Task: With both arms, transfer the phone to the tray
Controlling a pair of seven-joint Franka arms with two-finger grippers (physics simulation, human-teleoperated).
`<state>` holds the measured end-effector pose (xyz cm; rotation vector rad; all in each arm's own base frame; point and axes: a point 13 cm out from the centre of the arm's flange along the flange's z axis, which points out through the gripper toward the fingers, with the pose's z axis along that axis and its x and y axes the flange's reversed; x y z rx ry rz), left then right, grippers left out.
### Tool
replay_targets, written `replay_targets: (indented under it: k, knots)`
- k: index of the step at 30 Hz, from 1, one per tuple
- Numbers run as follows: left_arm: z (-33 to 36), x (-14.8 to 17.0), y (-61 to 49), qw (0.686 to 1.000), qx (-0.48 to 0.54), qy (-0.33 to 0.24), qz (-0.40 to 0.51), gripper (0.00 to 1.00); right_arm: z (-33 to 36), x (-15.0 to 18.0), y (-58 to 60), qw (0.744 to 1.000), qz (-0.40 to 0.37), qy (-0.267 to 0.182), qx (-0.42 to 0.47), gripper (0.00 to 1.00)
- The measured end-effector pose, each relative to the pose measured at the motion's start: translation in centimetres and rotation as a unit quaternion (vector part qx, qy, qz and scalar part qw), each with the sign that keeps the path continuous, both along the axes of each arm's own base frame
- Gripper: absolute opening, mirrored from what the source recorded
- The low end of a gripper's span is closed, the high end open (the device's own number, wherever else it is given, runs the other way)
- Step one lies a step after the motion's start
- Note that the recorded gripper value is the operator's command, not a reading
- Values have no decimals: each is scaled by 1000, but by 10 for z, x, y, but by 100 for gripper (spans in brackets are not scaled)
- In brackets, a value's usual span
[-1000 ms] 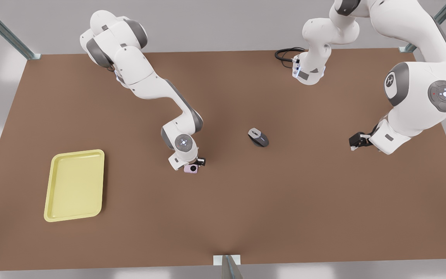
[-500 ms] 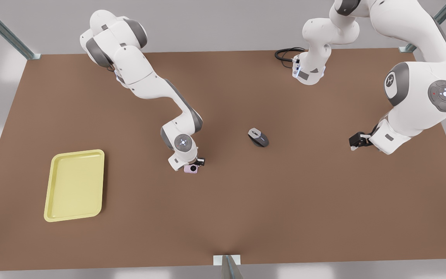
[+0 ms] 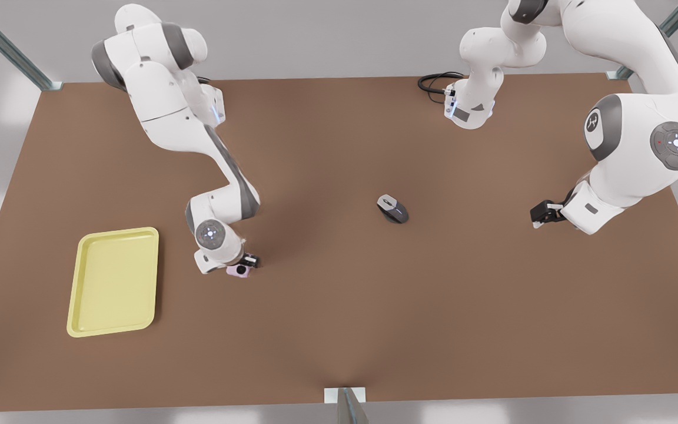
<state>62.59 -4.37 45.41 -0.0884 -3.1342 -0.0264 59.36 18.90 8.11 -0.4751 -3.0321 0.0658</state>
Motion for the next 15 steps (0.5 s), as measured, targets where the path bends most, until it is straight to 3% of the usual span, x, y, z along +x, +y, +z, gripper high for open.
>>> replay_targets:
  k: [7,13,14,15]
  knots:
    - [-2,0,0,1000,0,1,0,100,0,12,-219,997,-74,3,-12,78]
    - [-2,0,0,1000,0,1,0,100,3,5,-327,999,-42,-3,-24,78]
    - [-2,0,0,1000,0,1,0,100,1,4,-334,999,-30,-3,-24,95]
    - [-2,0,-1,1000,0,2,0,100,0,4,-338,1000,-16,-4,-24,100]
